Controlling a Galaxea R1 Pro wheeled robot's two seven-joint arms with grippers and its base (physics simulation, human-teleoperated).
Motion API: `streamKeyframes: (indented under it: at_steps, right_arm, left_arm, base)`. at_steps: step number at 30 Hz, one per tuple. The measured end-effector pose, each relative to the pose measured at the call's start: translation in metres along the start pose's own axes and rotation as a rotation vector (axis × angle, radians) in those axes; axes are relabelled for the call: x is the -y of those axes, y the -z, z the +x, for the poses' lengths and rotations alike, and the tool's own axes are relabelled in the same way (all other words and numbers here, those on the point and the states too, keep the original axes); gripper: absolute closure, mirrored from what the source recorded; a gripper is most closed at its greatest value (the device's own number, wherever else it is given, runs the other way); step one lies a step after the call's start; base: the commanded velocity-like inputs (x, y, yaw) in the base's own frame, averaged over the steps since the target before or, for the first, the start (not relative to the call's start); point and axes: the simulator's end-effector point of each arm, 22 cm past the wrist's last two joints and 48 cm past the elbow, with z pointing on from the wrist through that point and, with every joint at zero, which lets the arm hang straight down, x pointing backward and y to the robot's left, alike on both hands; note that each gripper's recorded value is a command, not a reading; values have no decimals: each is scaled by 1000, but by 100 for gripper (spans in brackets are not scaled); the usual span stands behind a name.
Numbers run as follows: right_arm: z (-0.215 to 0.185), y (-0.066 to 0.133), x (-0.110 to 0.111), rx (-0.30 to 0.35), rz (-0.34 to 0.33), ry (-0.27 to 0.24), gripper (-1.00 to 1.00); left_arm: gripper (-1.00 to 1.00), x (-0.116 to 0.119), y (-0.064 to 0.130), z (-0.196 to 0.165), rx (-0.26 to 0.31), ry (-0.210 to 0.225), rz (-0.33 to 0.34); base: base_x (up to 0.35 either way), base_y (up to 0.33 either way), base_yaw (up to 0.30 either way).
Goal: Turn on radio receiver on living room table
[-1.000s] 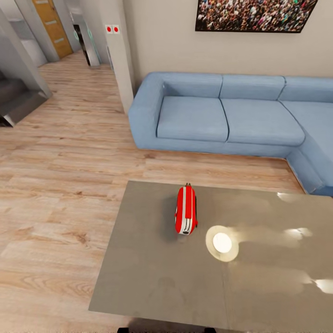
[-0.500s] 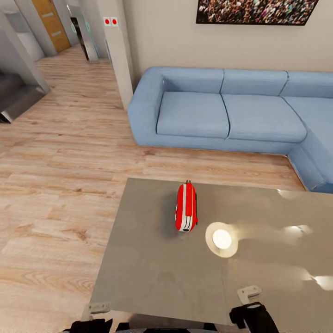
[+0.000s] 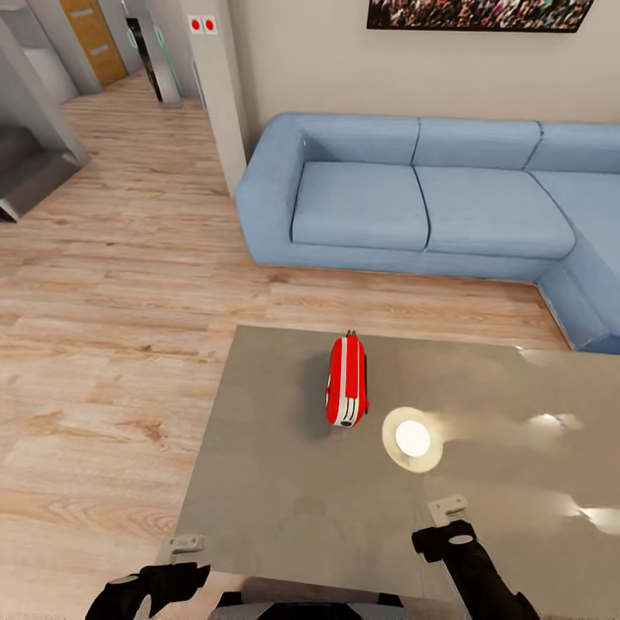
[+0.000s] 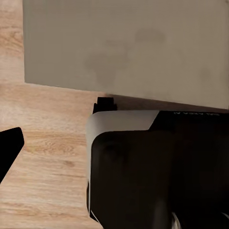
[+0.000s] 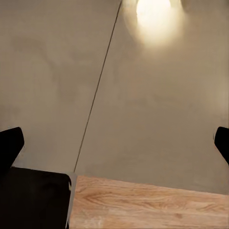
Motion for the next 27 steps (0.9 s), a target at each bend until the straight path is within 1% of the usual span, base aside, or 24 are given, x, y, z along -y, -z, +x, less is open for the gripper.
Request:
streamKeyframes:
  at_steps: [3,5,7,12,19,24,27]
  right_arm:
    - [-7,-9,-3,15,-8,2,-100]
    - [-15,-14,-4,34,-13,3,-100]
    - [-20,-17,-5,46,-15,4,-100]
    - [-26,-20,-5,59,-17,7,-100]
    - [-45,-17,-6,99,-26,7,-100]
    - [-76,-5,1,166,-14,4,-100]
    - [-81,-3,3,176,-10,2,-100]
  left_arm:
    - [-100,-1,-7,-8,15,1,2]
    - [-100,-1,-11,-16,38,1,4]
    - [-100,-1,-14,-22,56,1,5]
    - [-100,0,-16,-28,78,0,7]
    - [-100,2,-17,-33,87,0,10]
    - [-100,2,-17,-33,88,0,11]
    - [-100,2,-18,-33,88,0,11]
  base:
    - [0,0,0]
    - [0,0,0]
    - [0,0,0]
    - [0,0,0]
    - [0,0,0]
    - [0,0,0]
    - [0,0,0]
